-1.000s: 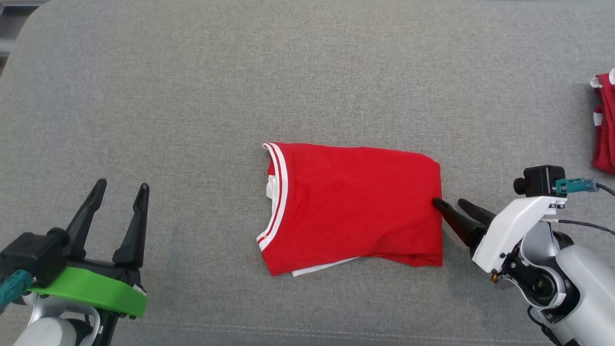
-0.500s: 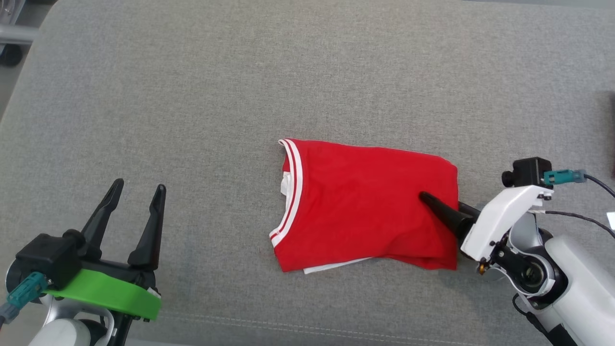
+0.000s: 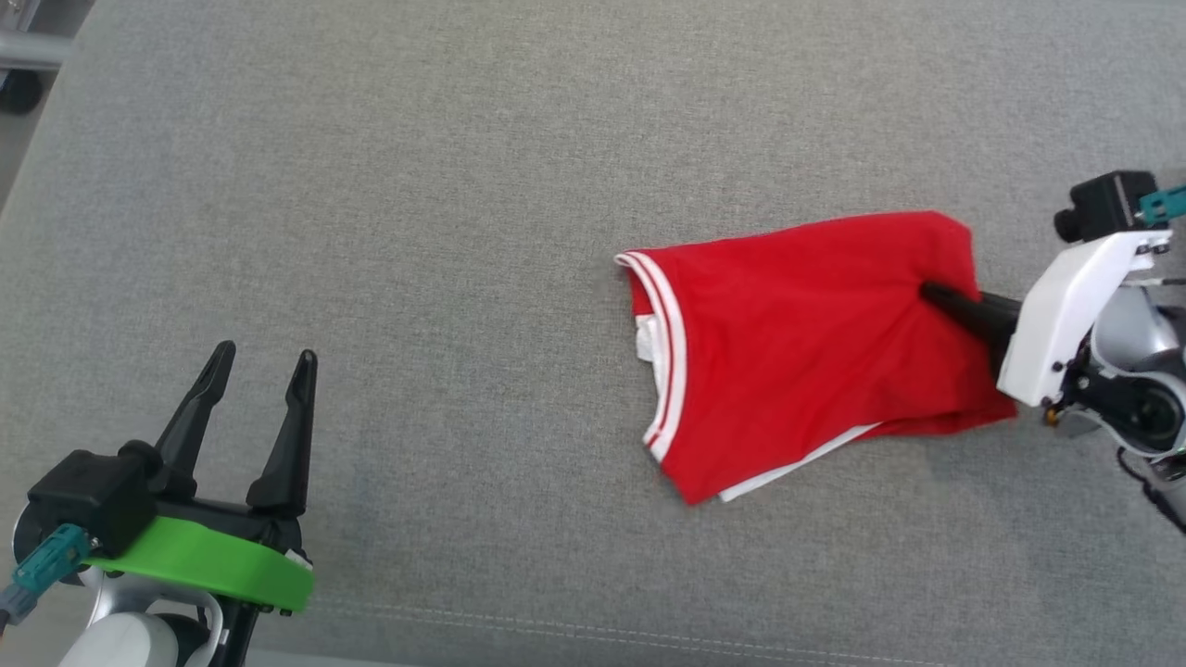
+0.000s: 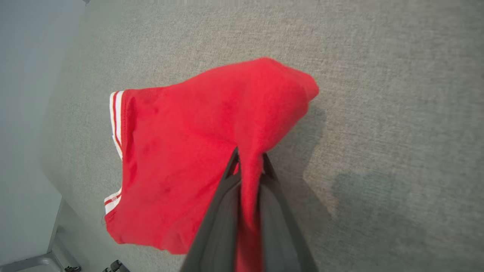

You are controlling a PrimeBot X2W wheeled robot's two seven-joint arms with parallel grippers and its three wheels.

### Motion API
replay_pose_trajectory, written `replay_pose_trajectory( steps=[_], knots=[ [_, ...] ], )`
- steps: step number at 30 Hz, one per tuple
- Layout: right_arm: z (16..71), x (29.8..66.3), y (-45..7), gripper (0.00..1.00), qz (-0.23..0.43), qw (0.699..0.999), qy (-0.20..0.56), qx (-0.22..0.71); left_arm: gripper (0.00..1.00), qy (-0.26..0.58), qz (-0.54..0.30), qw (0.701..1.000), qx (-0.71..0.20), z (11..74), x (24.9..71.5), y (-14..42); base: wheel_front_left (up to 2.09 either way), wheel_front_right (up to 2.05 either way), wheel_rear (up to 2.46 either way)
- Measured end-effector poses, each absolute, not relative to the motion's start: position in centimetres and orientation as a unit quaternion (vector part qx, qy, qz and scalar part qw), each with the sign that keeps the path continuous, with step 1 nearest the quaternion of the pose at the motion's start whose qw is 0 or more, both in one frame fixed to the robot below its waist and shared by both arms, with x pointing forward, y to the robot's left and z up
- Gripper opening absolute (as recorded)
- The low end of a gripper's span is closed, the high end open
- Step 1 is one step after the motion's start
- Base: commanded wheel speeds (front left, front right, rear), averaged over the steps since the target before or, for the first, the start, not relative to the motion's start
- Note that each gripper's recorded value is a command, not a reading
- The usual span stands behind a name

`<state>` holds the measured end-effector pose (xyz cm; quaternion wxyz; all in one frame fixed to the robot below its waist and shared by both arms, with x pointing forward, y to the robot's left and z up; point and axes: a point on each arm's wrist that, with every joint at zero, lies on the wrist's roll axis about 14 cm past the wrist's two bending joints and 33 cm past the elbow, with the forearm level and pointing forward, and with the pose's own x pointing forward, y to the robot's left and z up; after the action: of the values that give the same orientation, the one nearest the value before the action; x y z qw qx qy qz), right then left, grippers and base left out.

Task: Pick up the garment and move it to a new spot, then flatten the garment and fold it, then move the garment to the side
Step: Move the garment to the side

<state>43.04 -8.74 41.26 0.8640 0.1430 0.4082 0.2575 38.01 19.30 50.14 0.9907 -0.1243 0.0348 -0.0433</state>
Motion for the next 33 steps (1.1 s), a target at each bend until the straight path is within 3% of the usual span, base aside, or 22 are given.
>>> replay_pose_trajectory(
  steps=[9,17,33],
  knots=[
    [44.4,47.4,-17.9,0.0,0.162,0.903,0.391,0.071,1.0,0.043,-0.057,0.989,-0.13,49.4,38.6,18.2,0.0,0.0,0.0],
    [45.9,48.2,-23.5,0.0,0.093,0.914,0.392,0.053,1.0,0.049,-0.077,0.986,-0.138,48.9,39.5,16.7,0.0,0.0,0.0],
    [49.1,49.7,-28.5,0.0,0.026,0.934,0.348,0.075,1.0,0.065,-0.11,0.982,-0.137,47.6,41.1,14.5,0.0,0.0,0.0]
  ],
)
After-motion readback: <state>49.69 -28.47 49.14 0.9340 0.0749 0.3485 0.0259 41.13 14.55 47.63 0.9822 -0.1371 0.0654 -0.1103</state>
